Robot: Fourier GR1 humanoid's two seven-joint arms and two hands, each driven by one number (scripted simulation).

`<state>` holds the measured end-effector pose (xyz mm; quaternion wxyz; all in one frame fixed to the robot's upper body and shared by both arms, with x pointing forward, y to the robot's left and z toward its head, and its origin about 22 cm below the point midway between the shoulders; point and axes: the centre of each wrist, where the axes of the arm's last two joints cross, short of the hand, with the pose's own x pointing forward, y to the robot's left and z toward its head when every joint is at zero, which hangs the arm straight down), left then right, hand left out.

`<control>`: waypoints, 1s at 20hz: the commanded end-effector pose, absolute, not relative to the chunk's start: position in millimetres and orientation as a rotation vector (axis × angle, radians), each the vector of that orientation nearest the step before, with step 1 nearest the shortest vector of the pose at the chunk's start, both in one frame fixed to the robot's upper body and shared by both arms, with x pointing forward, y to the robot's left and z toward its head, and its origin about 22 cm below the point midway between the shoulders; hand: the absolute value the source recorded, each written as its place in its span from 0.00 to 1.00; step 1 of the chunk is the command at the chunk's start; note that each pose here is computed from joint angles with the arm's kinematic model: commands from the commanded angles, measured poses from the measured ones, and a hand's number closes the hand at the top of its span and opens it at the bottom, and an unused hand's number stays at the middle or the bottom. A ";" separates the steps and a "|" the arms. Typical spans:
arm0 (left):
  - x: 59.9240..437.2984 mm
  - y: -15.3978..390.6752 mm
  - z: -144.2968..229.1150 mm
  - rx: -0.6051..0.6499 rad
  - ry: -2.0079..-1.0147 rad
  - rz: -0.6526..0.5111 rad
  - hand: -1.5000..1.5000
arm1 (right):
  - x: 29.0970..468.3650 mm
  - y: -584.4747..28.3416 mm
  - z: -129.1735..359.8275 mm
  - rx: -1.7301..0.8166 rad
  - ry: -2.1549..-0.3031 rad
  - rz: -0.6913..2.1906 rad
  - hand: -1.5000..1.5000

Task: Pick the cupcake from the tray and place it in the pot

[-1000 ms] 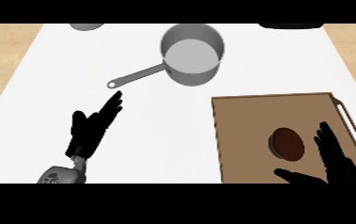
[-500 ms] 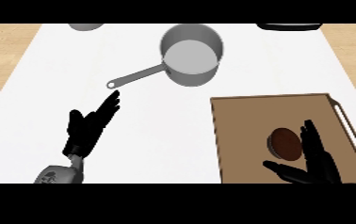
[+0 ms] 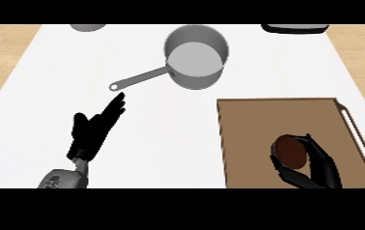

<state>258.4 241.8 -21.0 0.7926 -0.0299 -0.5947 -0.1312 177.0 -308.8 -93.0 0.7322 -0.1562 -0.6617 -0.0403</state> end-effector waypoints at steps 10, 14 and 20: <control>260.2 240.4 -15.1 -0.057 -1.284 -0.297 0.50 | 153.5 -214.2 -131.0 -0.382 -1.496 -0.198 1.00; 251.4 245.7 -27.3 -0.045 -1.270 -0.285 0.50 | 152.4 -190.5 -119.3 -0.543 -1.567 -0.155 1.00; 249.2 245.7 -23.8 -0.043 -1.271 -0.286 0.50 | 155.2 -129.5 -83.7 -0.676 -1.640 -0.104 1.00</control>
